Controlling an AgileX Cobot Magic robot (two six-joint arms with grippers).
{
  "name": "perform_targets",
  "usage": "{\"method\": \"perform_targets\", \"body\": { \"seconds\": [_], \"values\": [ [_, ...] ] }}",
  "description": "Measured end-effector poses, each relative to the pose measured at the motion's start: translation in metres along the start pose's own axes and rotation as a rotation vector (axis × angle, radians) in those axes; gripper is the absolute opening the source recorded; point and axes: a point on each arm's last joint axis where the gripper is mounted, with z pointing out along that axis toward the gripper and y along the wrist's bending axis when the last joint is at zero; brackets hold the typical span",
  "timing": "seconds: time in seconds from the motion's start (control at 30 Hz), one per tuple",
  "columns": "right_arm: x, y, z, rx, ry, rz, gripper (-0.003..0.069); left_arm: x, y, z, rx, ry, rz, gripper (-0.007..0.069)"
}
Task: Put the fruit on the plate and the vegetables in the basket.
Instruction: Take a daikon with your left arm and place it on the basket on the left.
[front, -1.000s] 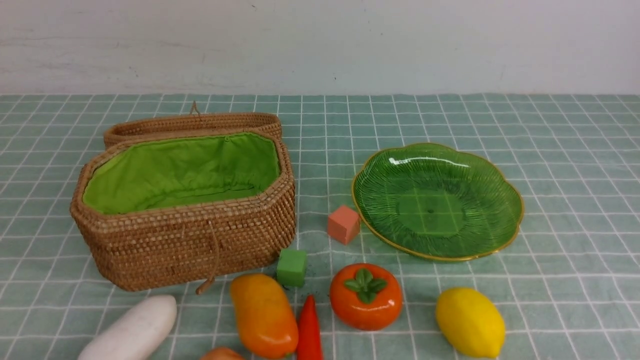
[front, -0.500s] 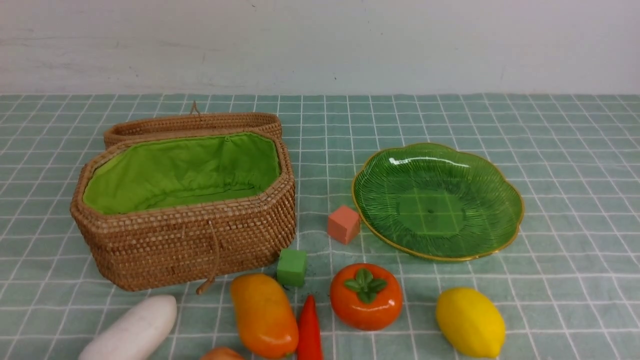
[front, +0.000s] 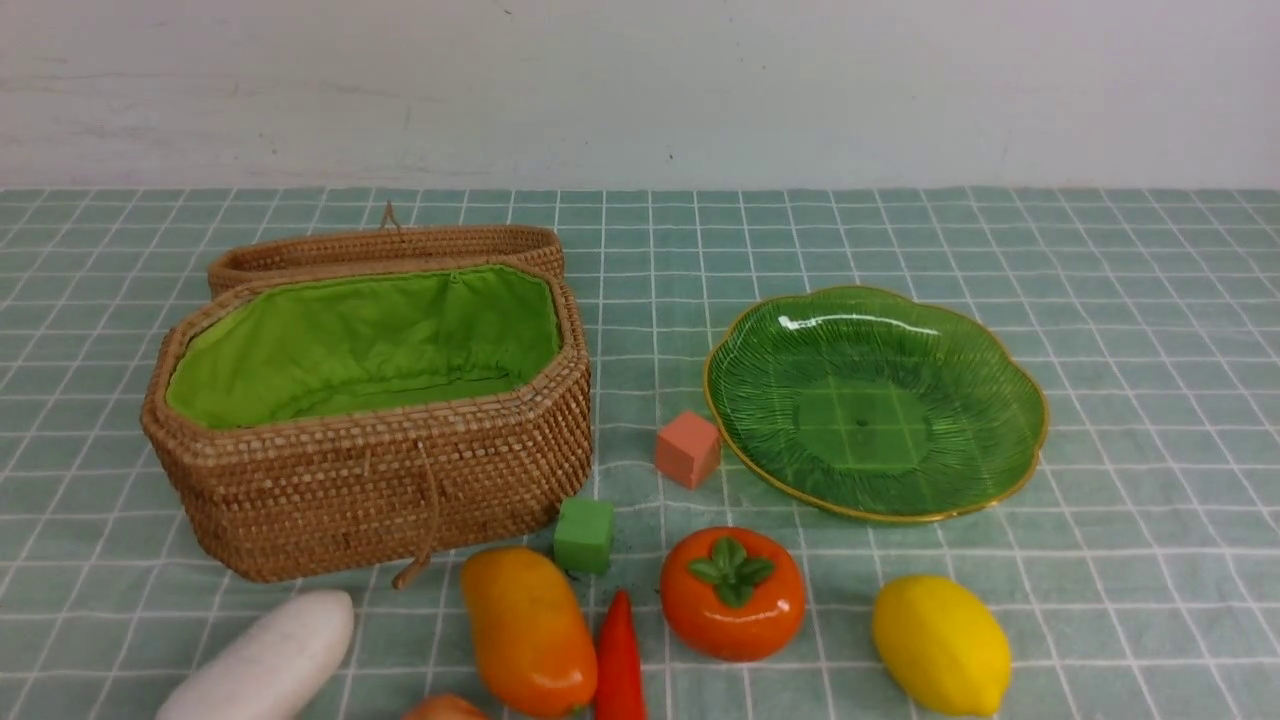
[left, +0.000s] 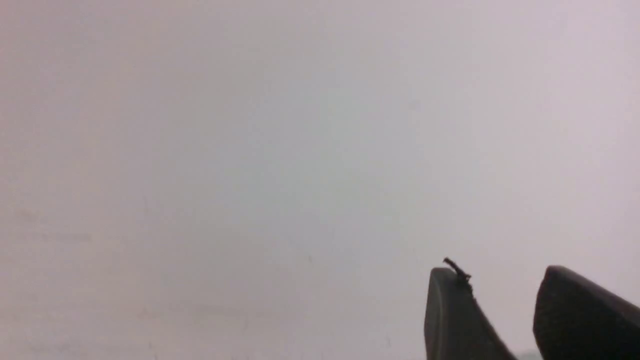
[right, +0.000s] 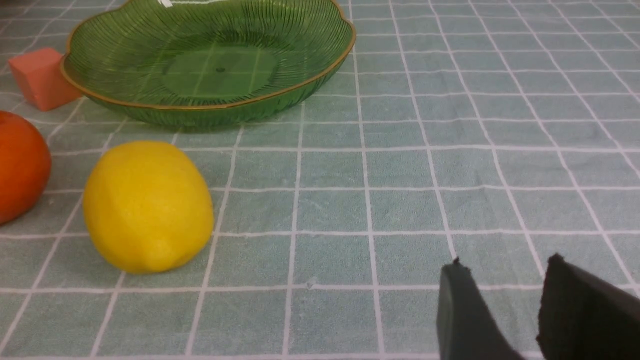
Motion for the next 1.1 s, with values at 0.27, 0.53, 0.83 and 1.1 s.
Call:
{"method": "perform_targets", "body": {
  "seconds": [0.27,0.53,0.83,1.1],
  "values": [
    [0.000,0.000,0.000,0.000,0.000,0.000,0.0240,-0.122,0.013,0.042,-0.263,0.144,-0.199,0.0239],
    [0.000,0.000,0.000,0.000,0.000,0.000,0.0240,-0.090,0.044,0.084,-0.648,0.834,-0.108,0.0239],
    [0.000,0.000,0.000,0.000,0.000,-0.001,0.0240,-0.016,0.053,0.138,-0.641,1.212,-0.073,0.0239],
    [0.000,0.000,0.000,0.001,0.000,-0.001,0.0240,0.049,0.037,0.163,-0.232,1.542,-0.047,0.0366]
  ]
}}
